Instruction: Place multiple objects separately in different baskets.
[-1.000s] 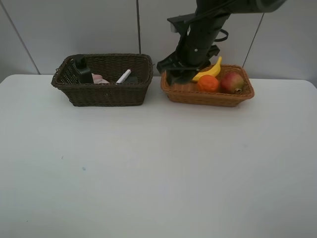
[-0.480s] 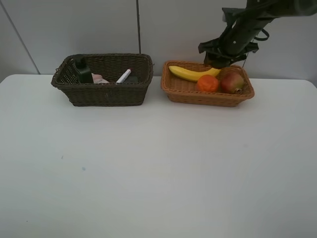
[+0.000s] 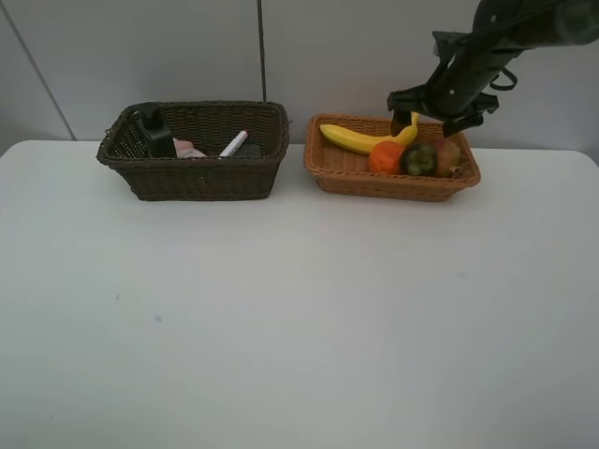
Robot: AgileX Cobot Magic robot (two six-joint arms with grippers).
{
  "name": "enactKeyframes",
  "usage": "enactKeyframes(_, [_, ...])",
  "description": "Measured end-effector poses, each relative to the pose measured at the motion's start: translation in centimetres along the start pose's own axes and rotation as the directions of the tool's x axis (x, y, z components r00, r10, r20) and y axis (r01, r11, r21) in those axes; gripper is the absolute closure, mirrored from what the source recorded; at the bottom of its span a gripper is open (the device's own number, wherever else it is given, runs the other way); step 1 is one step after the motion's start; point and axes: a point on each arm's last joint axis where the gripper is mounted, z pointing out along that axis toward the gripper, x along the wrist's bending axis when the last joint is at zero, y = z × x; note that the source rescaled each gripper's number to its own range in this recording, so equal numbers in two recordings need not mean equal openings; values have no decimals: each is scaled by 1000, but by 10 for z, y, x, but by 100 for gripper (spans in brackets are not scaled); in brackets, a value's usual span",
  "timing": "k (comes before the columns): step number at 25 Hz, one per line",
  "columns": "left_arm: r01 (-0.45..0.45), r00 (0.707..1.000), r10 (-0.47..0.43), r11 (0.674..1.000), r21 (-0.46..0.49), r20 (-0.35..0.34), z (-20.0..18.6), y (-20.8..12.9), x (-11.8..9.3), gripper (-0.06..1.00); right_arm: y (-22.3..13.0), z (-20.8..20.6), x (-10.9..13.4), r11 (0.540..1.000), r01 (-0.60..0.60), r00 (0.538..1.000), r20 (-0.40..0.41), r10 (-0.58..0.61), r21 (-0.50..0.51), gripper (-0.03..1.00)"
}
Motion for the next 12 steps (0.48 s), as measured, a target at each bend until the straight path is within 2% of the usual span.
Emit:
enactKeyframes(7, [0,1000,0,1000,0,0,0,0,0,-6,1,-33,-2,999,-12,1000,10,12,43,5])
enactKeyframes(12, [0,1000,0,1000,0,0,0,0,0,-6,-9,-57,-8,986,0,998,68,-11,167,5])
